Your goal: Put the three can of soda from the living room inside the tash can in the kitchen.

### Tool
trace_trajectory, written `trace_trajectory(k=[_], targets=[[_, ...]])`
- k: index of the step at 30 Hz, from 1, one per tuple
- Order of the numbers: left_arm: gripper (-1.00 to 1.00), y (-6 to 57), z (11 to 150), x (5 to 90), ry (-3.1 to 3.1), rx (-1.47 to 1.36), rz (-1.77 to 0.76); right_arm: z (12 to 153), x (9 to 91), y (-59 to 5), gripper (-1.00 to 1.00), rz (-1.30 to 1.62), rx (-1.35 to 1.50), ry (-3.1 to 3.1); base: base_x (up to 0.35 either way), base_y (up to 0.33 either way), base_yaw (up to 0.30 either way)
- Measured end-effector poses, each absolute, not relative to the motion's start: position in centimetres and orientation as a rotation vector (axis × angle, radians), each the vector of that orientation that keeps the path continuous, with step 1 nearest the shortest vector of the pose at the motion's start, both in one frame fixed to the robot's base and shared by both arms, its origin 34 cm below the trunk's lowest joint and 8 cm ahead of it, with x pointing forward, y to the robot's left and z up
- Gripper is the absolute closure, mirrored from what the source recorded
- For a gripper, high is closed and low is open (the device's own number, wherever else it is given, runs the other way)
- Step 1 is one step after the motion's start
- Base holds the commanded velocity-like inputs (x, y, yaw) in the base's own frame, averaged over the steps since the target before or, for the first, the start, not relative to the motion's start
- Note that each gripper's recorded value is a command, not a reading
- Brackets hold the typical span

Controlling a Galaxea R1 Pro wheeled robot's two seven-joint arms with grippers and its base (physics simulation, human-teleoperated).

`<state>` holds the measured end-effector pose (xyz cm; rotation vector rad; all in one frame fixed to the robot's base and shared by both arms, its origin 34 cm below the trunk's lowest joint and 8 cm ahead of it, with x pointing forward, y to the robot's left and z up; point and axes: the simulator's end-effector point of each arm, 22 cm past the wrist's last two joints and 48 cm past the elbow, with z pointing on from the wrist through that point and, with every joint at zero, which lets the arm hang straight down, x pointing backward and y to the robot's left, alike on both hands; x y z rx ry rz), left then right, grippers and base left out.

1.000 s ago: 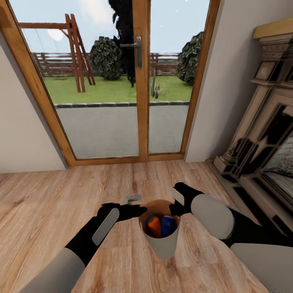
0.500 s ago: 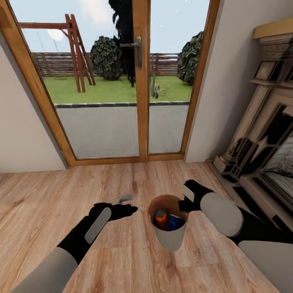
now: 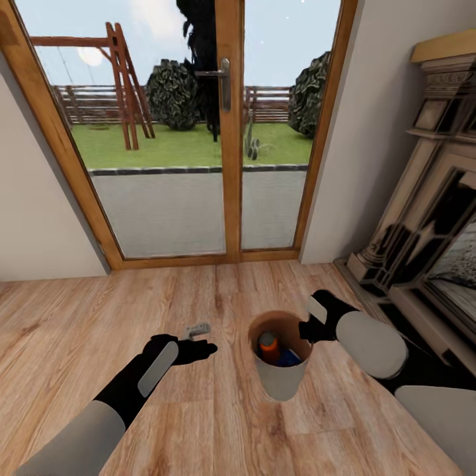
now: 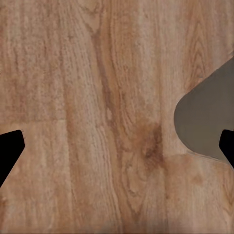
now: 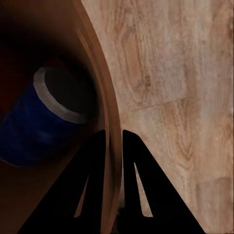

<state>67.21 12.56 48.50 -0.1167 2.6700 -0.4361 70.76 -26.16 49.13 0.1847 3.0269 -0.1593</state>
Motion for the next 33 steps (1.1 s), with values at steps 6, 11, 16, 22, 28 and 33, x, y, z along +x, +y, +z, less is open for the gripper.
trace_trajectory(k=[6,11,16,22,28,33], targets=[[-1.0,12.6,48.3,67.1,2.678,-0.116,-0.433,49.6,72.2,-27.0,1.0,-0.173,0.21,2.965,0.0,0.0,0.0],[-1.0,12.7,48.2,67.0,2.679,-0.116,-0.432,49.5,72.4,-26.1,1.0,-0.132,0.23,2.955,0.0,0.0,0.0],[-1.0,12.6,48.2,67.0,2.679,-0.116,-0.434,48.6,71.3,-26.2,1.0,-0.174,0.179,2.974,0.0,0.0,0.0],[-1.0,12.6,48.2,67.0,2.68,-0.114,-0.432,45.2,68.4,-27.2,1.0,-0.19,0.213,2.98,0.0,0.0,0.0],[-1.0,13.2,47.9,66.9,2.69,-0.122,-0.389,43.5,66.6,-27.7,1.0,-0.198,0.229,2.99,0.0,0.0,0.0],[-1.0,13.3,47.9,66.8,2.693,-0.124,-0.38,42.7,65.6,-29.0,1.0,-0.236,0.2,3.001,0.0,0.0,0.0]])
